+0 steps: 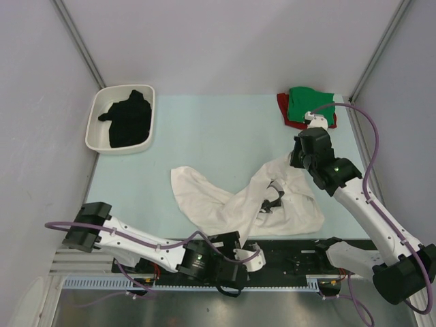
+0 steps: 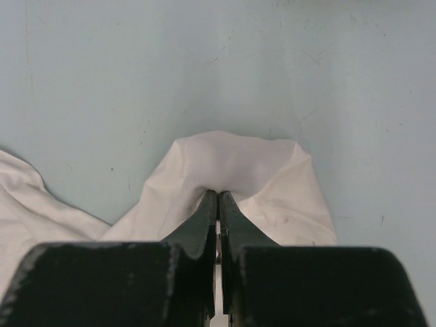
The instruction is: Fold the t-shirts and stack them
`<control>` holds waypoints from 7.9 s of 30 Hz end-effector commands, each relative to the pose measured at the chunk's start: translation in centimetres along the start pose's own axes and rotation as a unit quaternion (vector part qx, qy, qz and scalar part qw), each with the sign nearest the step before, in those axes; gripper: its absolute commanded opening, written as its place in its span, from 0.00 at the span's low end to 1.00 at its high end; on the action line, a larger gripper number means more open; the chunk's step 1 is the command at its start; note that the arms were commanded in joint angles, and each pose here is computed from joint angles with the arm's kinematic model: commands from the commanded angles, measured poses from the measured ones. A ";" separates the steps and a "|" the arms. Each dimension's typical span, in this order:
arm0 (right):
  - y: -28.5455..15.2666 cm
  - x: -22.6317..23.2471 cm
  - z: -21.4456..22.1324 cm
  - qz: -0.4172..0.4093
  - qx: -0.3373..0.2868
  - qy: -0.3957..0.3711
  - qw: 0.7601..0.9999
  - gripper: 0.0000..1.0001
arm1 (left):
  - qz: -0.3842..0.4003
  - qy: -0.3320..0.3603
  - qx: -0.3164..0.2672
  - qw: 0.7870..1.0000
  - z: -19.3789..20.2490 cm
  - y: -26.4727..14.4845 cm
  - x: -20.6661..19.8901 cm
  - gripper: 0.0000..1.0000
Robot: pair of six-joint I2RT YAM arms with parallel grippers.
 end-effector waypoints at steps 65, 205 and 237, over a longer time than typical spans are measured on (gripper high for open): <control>-41.9 -5.9 -17.8 -0.227 -0.597 -0.001 0.770 0.00 | 0.018 -0.285 -0.576 0.766 -9.5 -37.2 25.7 0.00; 16.6 -5.0 -15.4 -0.084 -0.283 0.081 0.952 0.00 | -0.354 -0.548 -0.304 0.694 -0.4 2.6 49.5 0.00; 16.5 0.1 -15.5 -0.071 -0.221 0.074 0.970 1.00 | -0.368 -0.630 -0.292 0.619 0.1 0.7 47.0 1.00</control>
Point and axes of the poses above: each gripper's point midway between its finger pads, its own y axis out along the fingers, its own x axis along the line the jaws close on, z = x × y, the point moved 8 cm from there along -y, back along the fingers, and after that the axes turned 12 degrees about -y, right-handed, at the moved point
